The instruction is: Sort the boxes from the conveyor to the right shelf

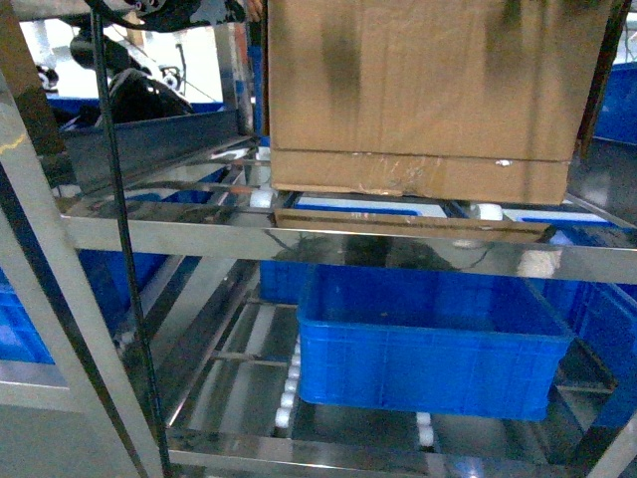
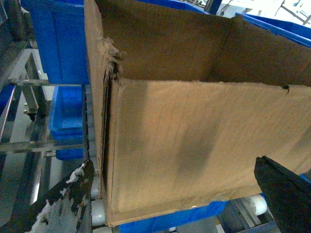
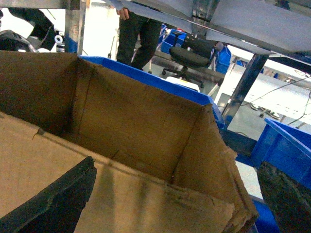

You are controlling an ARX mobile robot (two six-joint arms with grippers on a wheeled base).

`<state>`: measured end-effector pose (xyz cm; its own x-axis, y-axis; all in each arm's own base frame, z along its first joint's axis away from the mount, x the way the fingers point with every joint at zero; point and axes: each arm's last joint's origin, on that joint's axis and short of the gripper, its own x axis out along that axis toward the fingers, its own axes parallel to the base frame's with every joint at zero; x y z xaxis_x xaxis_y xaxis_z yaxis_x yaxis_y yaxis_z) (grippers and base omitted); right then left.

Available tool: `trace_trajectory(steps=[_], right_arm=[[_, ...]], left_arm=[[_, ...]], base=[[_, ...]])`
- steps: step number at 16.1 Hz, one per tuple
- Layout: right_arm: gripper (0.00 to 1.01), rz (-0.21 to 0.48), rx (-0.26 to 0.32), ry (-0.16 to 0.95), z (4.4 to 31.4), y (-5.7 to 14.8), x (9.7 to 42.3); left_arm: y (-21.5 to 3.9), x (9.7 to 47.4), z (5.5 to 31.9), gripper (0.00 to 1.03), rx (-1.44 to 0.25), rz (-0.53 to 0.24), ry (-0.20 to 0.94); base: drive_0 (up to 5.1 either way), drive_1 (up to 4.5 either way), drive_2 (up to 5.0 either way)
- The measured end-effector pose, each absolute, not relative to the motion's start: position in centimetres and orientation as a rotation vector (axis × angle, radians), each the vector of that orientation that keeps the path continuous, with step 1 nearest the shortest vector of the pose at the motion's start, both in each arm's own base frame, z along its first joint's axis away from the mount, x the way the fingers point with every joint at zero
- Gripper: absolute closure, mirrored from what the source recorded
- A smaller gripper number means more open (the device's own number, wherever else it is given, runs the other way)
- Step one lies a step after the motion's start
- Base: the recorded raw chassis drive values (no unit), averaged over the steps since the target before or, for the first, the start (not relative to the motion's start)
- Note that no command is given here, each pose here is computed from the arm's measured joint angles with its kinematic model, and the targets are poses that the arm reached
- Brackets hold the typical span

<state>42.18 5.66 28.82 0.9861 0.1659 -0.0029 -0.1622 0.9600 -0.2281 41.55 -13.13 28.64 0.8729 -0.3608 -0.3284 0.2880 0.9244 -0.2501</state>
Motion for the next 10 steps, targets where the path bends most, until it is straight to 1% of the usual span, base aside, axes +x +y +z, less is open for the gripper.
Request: trace_trajectory(steps=[1,2,3,5,6,7,8,9,10], right_arm=[[0.03,0.169,-0.233,-0.020,28.3,5.6,41.5],[0.03,0.173,-0.235,-0.035,28.4,5.5,40.6],[0.03,0.192,-0.233,-0.063,28.9,5.7,39.0],[0.03,0.217,-0.221,-0.107,30.0,5.9,35.6],[0.03,0.236,-0.194,-0.079,30.4,5.7,33.8],[0.03,0.234,-0.157,-0.043,30.8,5.0,31.9],[0.03,0.228,-0.136,0.001,30.9,4.1,29.9],[0.03,0.205,-0.132,0.028,30.9,3.4,28.4],[0.03,0.192,-0.131,0.027,31.3,2.9,27.7]], left_arm=[[-12.9,41.1,28.4,0.05,-0.195,-0.343,0.378],[-12.6,40.4,28.5,0.05,-0.196,-0.343,0.366],[-12.2,39.3,28.9,0.05,-0.199,-0.340,0.339],[-11.3,35.6,29.6,0.05,-0.190,-0.350,0.305],[-10.6,33.4,30.0,0.05,-0.171,-0.358,0.302],[-9.7,30.7,30.3,0.05,-0.165,-0.361,0.306],[-8.8,28.3,30.0,0.05,-0.135,-0.332,0.341],[-7.9,26.5,29.6,0.05,-0.119,-0.287,0.382],[-7.0,25.5,29.4,0.05,-0.141,-0.272,0.402]], base=[[0.0,0.00,0.0],[0.0,0.00,0.0],[0.0,0.00,0.0],[0.0,0.00,0.0],[0.0,0.00,0.0],[0.0,0.00,0.0],[0.0,0.00,0.0],[0.0,0.00,0.0],[0.0,0.00,0.0]])
